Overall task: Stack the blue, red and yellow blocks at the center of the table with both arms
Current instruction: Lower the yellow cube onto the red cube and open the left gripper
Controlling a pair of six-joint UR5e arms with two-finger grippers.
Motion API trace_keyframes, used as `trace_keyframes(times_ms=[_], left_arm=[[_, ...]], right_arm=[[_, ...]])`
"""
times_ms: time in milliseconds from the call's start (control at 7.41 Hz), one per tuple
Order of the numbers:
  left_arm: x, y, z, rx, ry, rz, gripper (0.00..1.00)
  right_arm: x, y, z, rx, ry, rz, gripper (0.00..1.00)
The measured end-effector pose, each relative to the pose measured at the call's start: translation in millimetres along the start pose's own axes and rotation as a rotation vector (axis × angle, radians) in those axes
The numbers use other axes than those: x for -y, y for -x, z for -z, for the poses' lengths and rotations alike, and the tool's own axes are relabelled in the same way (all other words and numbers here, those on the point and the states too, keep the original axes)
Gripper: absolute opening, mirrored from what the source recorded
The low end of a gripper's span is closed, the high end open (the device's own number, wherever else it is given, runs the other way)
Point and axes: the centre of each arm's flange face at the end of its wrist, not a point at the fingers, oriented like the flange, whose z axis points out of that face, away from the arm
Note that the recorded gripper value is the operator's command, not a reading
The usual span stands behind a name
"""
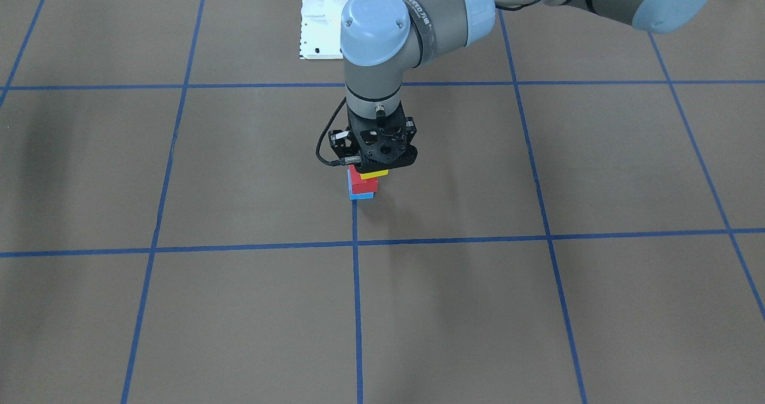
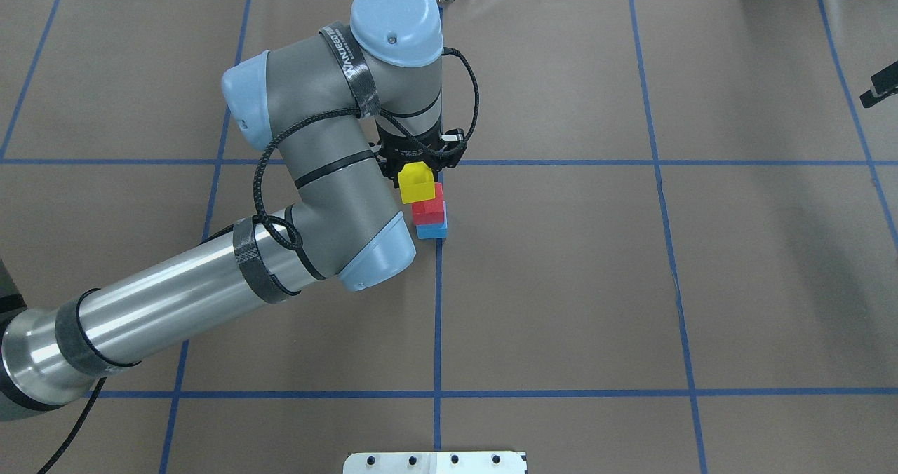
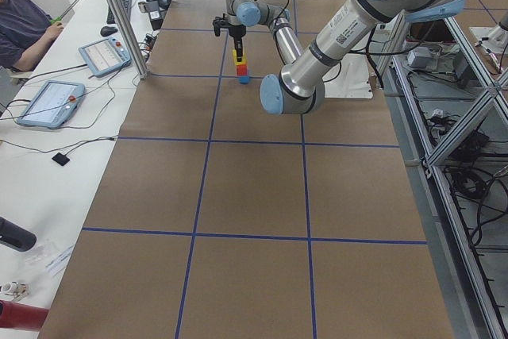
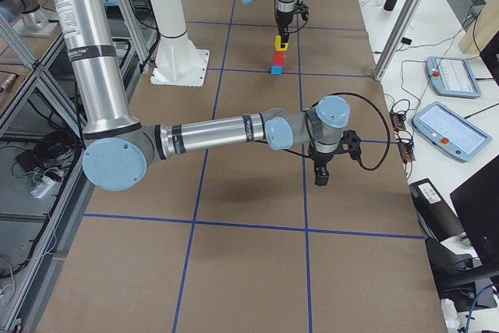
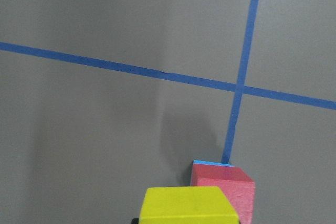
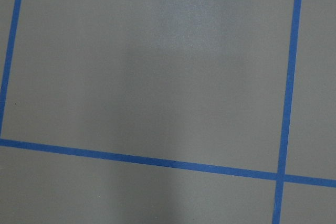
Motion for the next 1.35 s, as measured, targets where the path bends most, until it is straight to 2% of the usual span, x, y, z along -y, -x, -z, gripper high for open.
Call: trace_keyframes(times_ms=[540, 1080, 1215, 1350], left_arm=[[3.2, -5.5, -13.6, -0.014, -0.001, -0.011, 0.00], [-8.7, -11.1, -19.4, -0.014, 0.012, -0.024, 0.00], [-10.9, -12.2, -20.0, -0.015, 0.014, -0.026, 0.25], [-12.2, -12.7, -20.5, -0.016, 0.016, -0.024, 0.79]], right_arm=[[-0.6, -0.8, -0.3, -0.004, 0.000, -0.001, 1.00], [-0.8, -1.8, -0.9, -0.007, 0.000, -0.002, 1.00], [-0.8, -1.8, -0.9, -0.007, 0.000, -0.002, 1.00], [-0.7, -1.7, -0.9, -0.007, 0.000, -0.002, 1.00]])
